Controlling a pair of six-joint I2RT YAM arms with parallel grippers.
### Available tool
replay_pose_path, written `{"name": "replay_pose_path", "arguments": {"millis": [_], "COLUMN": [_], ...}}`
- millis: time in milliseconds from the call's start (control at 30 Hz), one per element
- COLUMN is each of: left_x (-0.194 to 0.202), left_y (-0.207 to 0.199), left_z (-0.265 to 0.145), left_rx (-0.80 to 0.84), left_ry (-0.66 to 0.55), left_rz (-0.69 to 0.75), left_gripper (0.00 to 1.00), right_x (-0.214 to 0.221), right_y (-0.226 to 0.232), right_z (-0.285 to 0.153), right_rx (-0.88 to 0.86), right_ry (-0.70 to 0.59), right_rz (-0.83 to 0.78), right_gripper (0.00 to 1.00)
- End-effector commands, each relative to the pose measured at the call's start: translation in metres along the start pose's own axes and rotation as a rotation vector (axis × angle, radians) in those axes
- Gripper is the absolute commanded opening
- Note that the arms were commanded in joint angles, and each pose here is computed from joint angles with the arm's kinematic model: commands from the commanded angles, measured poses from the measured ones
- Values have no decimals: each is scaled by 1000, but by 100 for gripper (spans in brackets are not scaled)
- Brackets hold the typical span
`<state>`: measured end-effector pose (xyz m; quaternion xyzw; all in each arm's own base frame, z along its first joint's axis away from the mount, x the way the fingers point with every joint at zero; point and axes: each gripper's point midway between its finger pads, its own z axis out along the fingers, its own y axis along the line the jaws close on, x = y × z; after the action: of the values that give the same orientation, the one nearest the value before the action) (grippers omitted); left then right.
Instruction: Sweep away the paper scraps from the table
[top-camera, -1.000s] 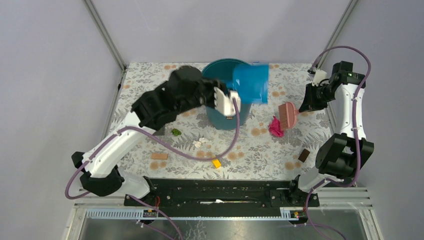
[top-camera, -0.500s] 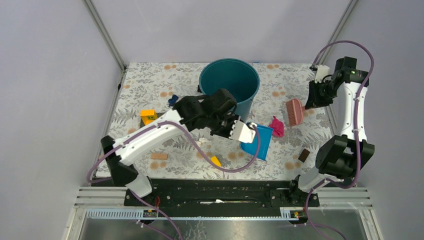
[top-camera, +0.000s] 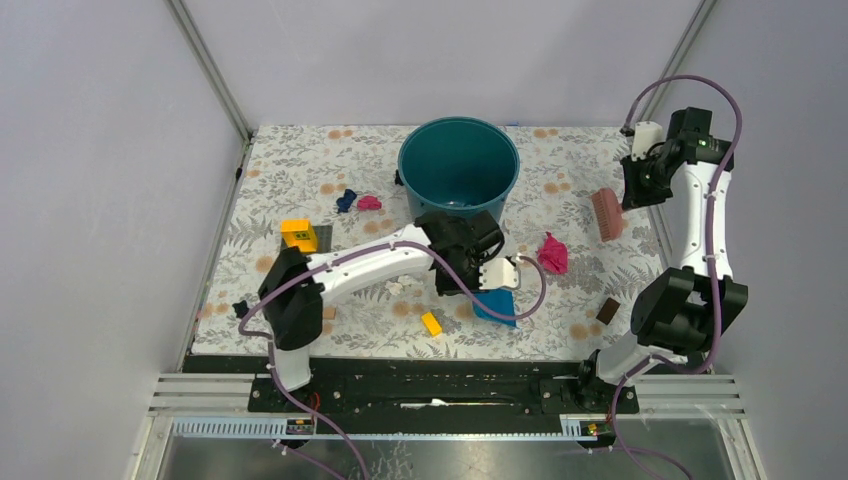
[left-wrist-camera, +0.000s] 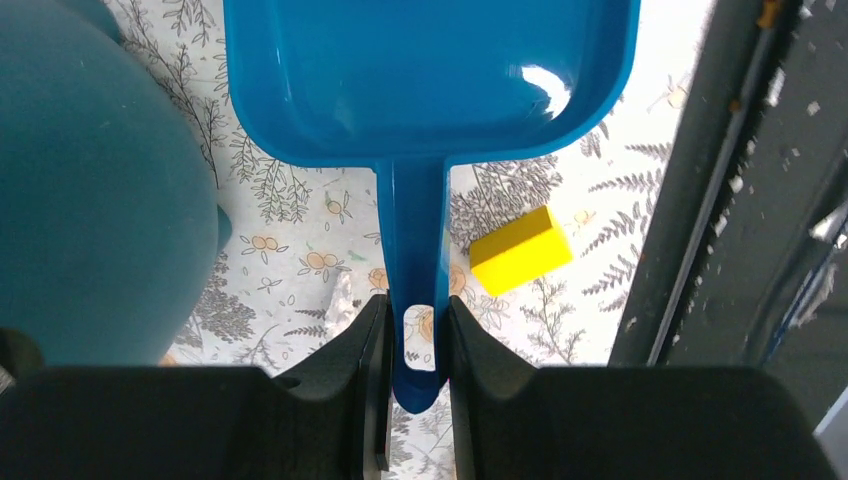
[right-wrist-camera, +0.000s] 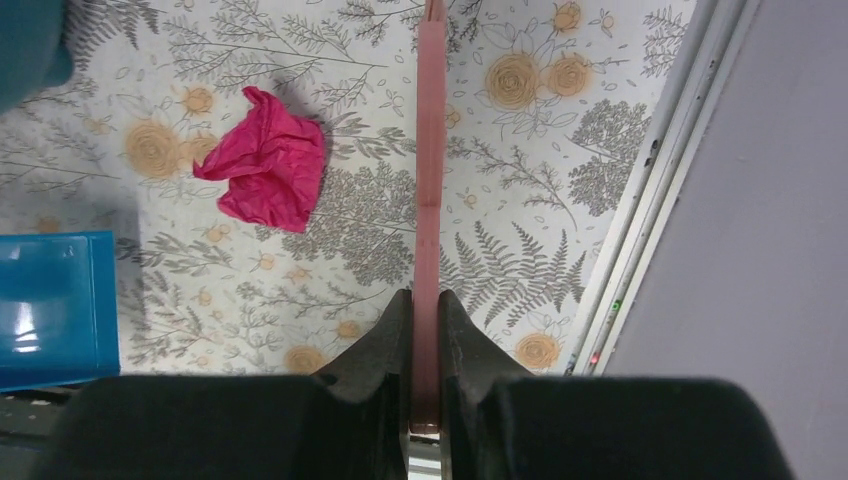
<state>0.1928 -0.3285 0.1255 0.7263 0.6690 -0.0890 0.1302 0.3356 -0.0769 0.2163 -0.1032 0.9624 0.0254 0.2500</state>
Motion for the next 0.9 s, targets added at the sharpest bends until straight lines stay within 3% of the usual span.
{"name": "replay_pose_path", "arguments": {"millis": [0,200,367,667,867], "left_x": [-9,-1,1,-12,-21], "left_y": [18,21,22,31,34], "left_z": [15,49,65,82,83], "left_rx": [-103,-129,-140,-148,-156], "left_ry": [0,83,98,85,33], "left_rz": [-124,-206,-234,-240,-235], "left_gripper": [0,0,0,0,0], "right_x": [-6,2,18,39,35], "right_y": [0,38,85,146,159], "right_z": [16,44,45,5,-7], "right_rx": [48,-10,-171,-471,-527], "right_ry": [17,80,114,154,136], "right_rz": [-89,-186,-175,-71,-21], "right_gripper": [0,0,0,0,0]}}
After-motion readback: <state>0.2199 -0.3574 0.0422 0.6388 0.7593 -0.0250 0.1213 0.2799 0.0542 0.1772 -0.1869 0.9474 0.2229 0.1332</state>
